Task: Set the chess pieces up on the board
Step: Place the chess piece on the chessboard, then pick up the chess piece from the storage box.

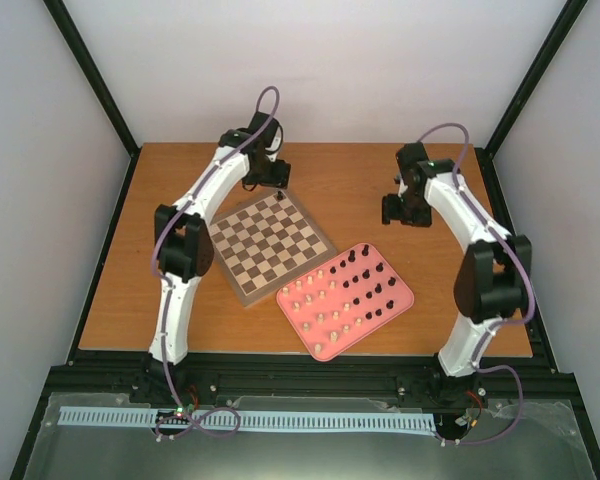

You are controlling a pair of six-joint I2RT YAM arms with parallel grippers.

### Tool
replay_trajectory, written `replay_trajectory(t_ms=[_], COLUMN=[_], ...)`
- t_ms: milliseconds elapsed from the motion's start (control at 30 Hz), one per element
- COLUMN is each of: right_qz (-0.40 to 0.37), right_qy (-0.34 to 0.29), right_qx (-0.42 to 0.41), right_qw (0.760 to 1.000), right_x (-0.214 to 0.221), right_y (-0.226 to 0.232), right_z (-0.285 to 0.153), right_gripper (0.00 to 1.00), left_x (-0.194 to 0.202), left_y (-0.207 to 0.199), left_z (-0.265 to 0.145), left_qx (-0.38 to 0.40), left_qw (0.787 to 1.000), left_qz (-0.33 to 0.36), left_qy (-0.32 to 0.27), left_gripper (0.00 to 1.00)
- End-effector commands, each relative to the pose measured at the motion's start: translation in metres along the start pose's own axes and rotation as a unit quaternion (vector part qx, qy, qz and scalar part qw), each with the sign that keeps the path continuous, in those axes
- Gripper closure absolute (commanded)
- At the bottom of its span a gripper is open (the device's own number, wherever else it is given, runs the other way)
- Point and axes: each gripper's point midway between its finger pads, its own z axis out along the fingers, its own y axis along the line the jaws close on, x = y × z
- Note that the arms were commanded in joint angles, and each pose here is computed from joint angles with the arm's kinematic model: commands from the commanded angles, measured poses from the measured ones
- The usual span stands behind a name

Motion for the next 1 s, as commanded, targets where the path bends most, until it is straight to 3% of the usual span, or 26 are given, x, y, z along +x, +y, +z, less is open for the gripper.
replay_trajectory(t_ms=[0,367,733,967], right_qz=[0.017,0.023,0.009,0.007], right_qy=[0.014,0.077,0.1,0.114], right_qx=[0.012,-0.022,-0.029,-0.023], right_qw=[1.0,0.996,0.995,0.993], right_x=[0.051,0.145,0.132,0.132], right_y=[-0.016,-0.014,-0.005,-0.006], right_z=[-0.024,-0.016,0.019,0.035], right_gripper=[0.28,0.35,0.41,0.49], left_x=[-0.002,0.05,0.051,0.052], left_y=[0.001,0.003,0.004,0.006], left_z=[-0.066,-0.091,-0.098,-0.101], left_qx=[-0.002,-0.01,-0.012,-0.017], left_qw=[0.999,1.0,1.0,0.999], left_qz=[0.01,0.019,0.025,0.026], left_qy=[-0.034,-0.007,-0.009,-0.011], left_gripper=[0.21,0.12,0.09,0.09])
